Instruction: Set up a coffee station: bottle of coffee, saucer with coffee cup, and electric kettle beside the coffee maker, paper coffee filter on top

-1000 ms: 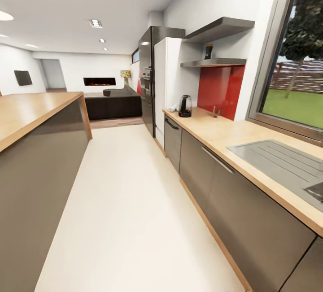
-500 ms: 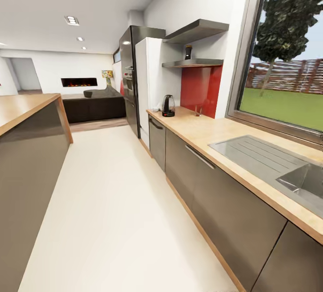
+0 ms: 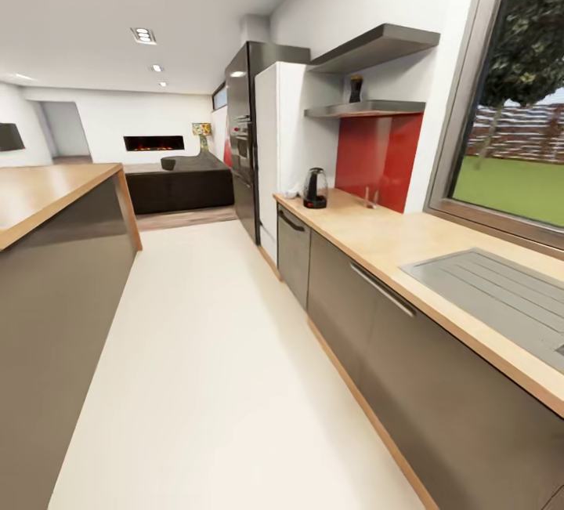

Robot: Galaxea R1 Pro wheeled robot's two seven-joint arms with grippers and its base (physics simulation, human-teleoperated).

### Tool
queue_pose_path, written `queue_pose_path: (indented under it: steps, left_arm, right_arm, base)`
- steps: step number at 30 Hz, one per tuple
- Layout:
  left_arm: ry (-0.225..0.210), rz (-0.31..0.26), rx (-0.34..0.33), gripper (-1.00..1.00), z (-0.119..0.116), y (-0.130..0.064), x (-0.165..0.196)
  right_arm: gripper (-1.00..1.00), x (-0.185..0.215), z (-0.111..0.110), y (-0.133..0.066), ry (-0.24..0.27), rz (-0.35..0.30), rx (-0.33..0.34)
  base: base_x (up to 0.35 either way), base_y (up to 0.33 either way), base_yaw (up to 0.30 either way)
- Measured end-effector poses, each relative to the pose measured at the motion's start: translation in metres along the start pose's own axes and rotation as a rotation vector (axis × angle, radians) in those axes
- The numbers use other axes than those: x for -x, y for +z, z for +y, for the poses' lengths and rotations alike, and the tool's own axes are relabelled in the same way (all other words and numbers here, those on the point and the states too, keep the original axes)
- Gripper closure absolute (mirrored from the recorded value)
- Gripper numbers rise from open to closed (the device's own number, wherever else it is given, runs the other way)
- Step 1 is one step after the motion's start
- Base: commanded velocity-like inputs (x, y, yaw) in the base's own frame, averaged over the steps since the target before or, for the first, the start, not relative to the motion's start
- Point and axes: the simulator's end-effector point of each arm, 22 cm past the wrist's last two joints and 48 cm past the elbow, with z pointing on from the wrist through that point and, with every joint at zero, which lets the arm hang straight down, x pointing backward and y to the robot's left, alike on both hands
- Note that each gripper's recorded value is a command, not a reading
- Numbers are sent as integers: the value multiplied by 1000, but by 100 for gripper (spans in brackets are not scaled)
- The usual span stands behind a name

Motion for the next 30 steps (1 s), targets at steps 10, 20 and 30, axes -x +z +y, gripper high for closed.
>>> queue_pose_path:
  steps: [10,20,30]
  left_arm:
    - [0,0,0,-100,0,0,0]
    - [-1,0,1,-100,0,0,0]
    - [-1,0,1,-100,0,0,0]
  right_arm:
    - [-100,-21,1,-1,-16,44,4]
    - [-100,-30,2,-1,-37,63,7]
    - [-100,-30,2,-1,-38,61,6]
  base:
    - [328,5,146]
    - [329,59,5]
    - [329,136,1]
